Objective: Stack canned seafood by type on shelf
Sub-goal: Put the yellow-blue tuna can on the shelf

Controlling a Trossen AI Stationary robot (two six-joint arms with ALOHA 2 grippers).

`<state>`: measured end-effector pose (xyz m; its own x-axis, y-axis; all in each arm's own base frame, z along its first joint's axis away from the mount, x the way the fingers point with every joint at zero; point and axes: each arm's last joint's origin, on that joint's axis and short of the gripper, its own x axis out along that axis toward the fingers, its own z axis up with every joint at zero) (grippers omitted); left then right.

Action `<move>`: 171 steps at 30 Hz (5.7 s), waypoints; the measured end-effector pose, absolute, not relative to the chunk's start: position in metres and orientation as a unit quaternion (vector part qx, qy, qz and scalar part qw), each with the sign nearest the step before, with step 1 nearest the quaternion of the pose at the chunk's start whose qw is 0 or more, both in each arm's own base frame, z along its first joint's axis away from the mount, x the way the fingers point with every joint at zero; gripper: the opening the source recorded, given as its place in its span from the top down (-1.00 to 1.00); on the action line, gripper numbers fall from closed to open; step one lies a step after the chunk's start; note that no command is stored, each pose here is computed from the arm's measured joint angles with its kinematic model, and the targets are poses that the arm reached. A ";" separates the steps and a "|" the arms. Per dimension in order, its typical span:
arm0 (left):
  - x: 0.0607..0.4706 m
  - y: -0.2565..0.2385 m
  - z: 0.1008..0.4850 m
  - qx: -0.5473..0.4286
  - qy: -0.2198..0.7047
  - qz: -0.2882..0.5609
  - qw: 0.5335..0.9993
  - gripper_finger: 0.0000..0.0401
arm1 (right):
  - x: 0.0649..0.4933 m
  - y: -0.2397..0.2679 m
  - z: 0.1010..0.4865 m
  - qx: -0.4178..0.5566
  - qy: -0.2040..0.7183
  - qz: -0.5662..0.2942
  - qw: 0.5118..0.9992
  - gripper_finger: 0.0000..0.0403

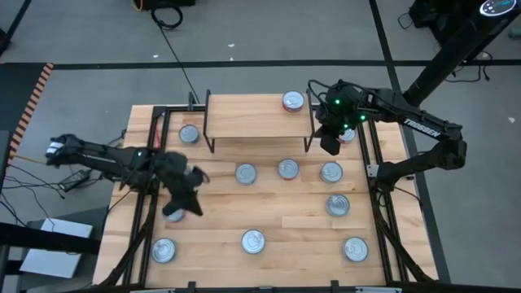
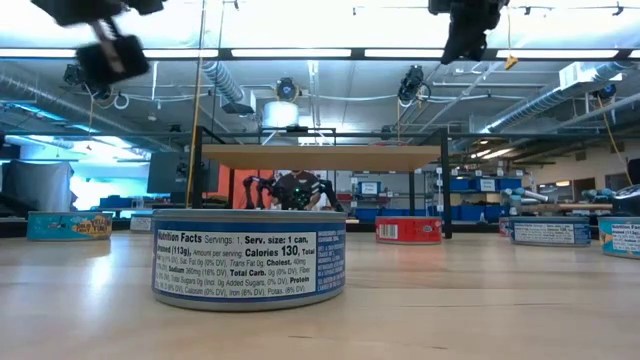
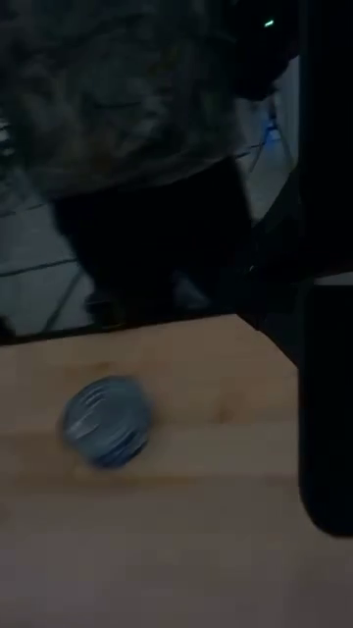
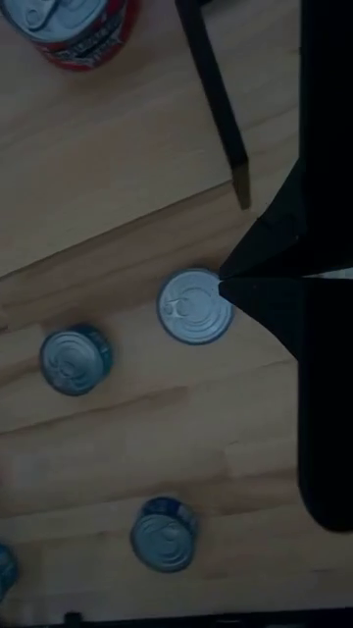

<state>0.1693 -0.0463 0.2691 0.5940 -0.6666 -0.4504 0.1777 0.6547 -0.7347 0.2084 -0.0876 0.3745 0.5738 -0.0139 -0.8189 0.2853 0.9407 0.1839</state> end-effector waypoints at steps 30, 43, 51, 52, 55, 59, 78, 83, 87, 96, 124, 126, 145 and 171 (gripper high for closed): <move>0.122 -0.161 0.222 -0.211 0.615 -0.152 0.745 0.90 | 0.208 -0.089 0.375 0.135 0.453 -0.081 0.878 0.98; 0.124 -0.170 0.193 -0.145 0.673 -0.101 0.718 0.36 | 0.210 -0.090 0.376 0.132 0.444 -0.082 0.882 0.98; 0.123 -0.169 0.178 -0.108 0.714 -0.061 0.689 0.43 | 0.210 -0.090 0.376 0.132 0.444 -0.082 0.882 0.98; 0.123 -0.170 0.177 -0.108 0.717 -0.061 0.686 0.46 | 0.210 -0.090 0.376 0.132 0.444 -0.082 0.882 0.98; 0.124 -0.172 0.174 -0.109 0.720 -0.066 0.683 0.56 | 0.210 -0.090 0.376 0.132 0.444 -0.082 0.882 0.98; 0.129 -0.179 0.170 -0.121 0.716 -0.083 0.683 0.71 | 0.210 -0.090 0.376 0.132 0.444 -0.082 0.882 0.98; 0.145 -0.183 0.186 -0.244 0.684 -0.129 0.675 0.99 | 0.210 -0.090 0.376 0.116 0.441 -0.075 0.887 0.98; 0.154 -0.168 0.204 -0.303 0.640 -0.116 0.697 0.99 | 0.210 -0.090 0.376 0.104 0.442 -0.069 0.888 0.98; 0.160 -0.153 0.215 -0.335 0.611 -0.102 0.710 1.00 | 0.210 -0.090 0.376 0.097 0.443 -0.065 0.889 0.98; 0.183 -0.159 0.221 -0.360 0.555 -0.190 0.725 0.87 | 0.210 -0.090 0.376 0.092 0.443 -0.063 0.889 0.98; 0.174 -0.198 0.170 -0.305 0.636 -0.127 0.697 0.99 | 0.210 -0.090 0.376 0.094 0.443 -0.064 0.889 0.98; 0.171 -0.197 0.168 -0.302 0.647 -0.111 0.691 0.99 | 0.210 -0.090 0.376 0.094 0.443 -0.064 0.889 0.98; 0.174 -0.186 0.164 -0.296 0.641 -0.042 0.707 1.00 | 0.210 -0.091 0.376 0.091 0.445 -0.073 0.888 0.98; 0.210 -0.123 0.160 -0.257 0.609 0.060 0.748 1.00 | 0.207 -0.089 0.379 0.097 0.437 -0.078 0.891 0.98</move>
